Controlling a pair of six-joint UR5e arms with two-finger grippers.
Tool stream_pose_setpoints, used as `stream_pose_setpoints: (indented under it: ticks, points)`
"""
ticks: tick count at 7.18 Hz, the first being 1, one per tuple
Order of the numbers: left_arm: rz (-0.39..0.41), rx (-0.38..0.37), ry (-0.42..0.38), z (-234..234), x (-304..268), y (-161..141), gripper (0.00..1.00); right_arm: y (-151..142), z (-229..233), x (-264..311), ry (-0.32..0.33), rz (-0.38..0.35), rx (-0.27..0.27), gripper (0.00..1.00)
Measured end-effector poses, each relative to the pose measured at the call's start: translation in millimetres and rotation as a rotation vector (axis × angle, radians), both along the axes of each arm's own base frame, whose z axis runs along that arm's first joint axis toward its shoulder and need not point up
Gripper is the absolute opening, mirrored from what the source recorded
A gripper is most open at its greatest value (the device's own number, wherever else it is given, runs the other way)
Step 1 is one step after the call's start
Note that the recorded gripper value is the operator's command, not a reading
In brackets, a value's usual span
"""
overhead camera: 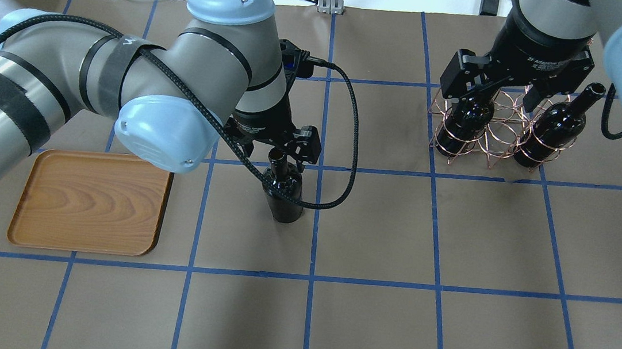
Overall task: Take wine from basket and place on tray
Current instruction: 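Reach the left gripper over the standing bottle and grasp its neck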
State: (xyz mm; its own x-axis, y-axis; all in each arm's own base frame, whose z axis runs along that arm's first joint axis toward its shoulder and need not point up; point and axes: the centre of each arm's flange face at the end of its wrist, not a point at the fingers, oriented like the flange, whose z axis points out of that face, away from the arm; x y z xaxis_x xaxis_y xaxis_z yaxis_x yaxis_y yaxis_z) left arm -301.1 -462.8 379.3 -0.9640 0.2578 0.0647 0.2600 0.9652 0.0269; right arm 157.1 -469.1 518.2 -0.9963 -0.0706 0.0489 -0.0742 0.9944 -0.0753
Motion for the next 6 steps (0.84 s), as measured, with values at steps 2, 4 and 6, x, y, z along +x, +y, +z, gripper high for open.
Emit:
stream_pose_setpoints:
  ticks: [2, 4, 6]
  points:
    - [-0.004, 0.001, 0.0, -11.2, -2.8, -7.1, 0.83, -1.0, -3.2, 1.0, -0.012, -0.003, 0.006, 1.0]
    - [-0.008, 0.002, 0.0, -10.9, -3.0, -6.4, 0.67, -2.1, -4.7, 2.6, -0.031, -0.003, 0.008, 1.0]
    - [-0.009, 0.008, -0.004, -11.1, -2.6, -5.4, 0.66, -2.6, -4.6, 2.8, -0.034, -0.004, 0.006, 1.0]
